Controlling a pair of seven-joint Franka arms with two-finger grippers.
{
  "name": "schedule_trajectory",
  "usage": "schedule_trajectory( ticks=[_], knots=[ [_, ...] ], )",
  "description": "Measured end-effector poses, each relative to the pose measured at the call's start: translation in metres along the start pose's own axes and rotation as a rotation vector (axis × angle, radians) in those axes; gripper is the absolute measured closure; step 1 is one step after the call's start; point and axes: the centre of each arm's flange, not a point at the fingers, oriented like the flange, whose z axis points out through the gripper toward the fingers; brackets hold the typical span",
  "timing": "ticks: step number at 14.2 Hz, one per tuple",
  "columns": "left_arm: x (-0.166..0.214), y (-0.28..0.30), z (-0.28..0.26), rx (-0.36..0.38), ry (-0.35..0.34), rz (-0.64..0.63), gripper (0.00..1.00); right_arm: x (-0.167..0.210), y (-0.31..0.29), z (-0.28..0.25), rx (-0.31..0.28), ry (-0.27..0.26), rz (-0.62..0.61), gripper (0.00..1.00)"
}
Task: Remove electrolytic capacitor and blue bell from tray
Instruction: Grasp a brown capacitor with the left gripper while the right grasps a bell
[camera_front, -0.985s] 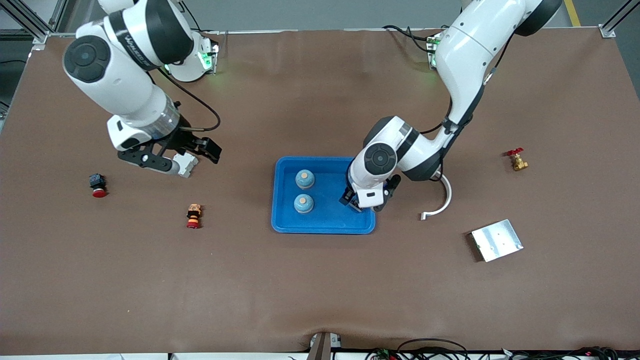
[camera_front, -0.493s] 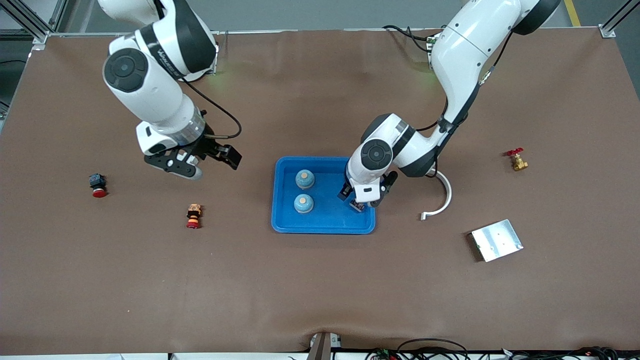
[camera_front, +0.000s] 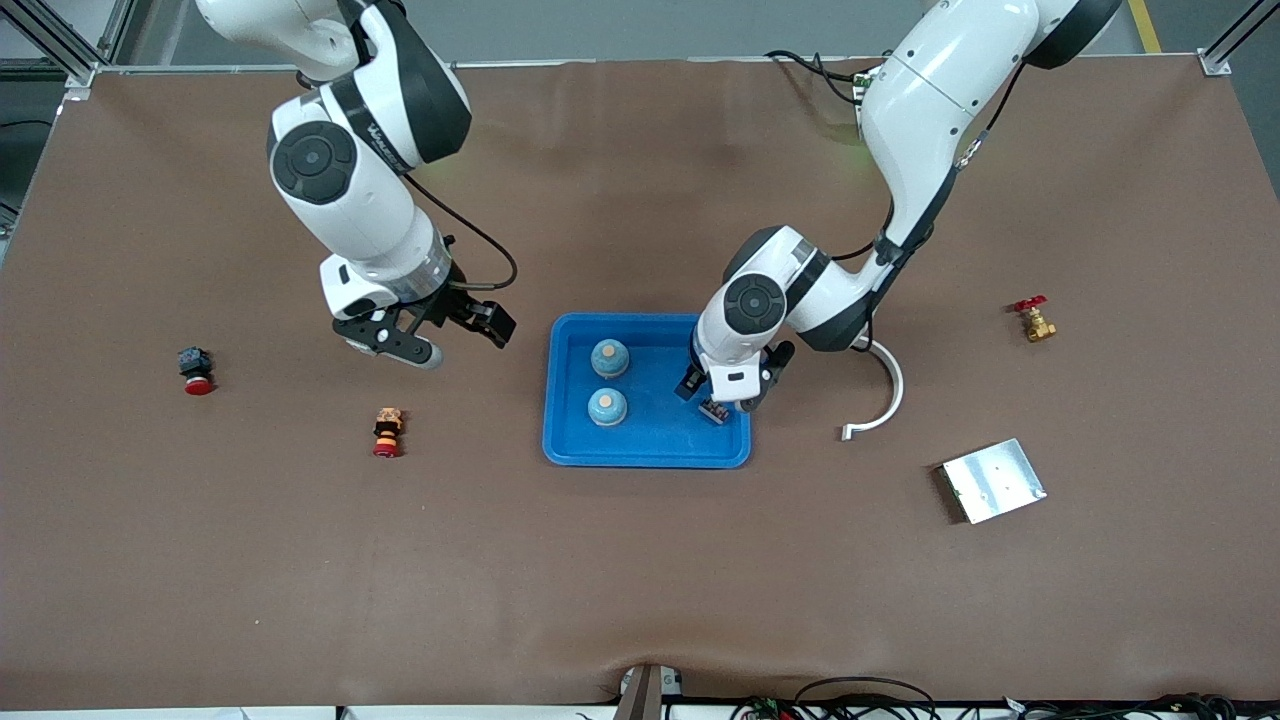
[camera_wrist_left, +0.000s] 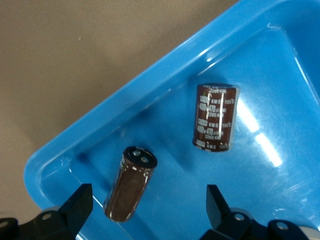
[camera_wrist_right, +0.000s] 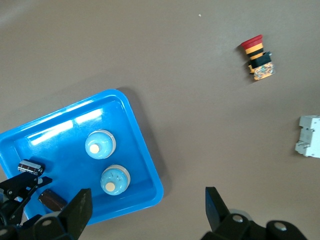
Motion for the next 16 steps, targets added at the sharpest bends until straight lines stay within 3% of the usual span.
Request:
schedule_trajectory(
  ticks=[6, 14, 16],
  knots=[
    [0.002, -0.001, 0.013, -0.007, 0.000, 0.004, 0.00, -0.019, -0.028, 0.031, 0.011, 0.012, 0.016, 0.00],
    [0.002, -0.001, 0.018, -0.008, -0.003, 0.003, 0.00, -0.063, -0.069, 0.105, -0.037, 0.027, 0.004, 0.00],
    [0.002, -0.001, 0.018, -0.009, -0.003, 0.003, 0.19, -0.084, -0.084, 0.122, -0.030, 0.033, 0.022, 0.00]
  ],
)
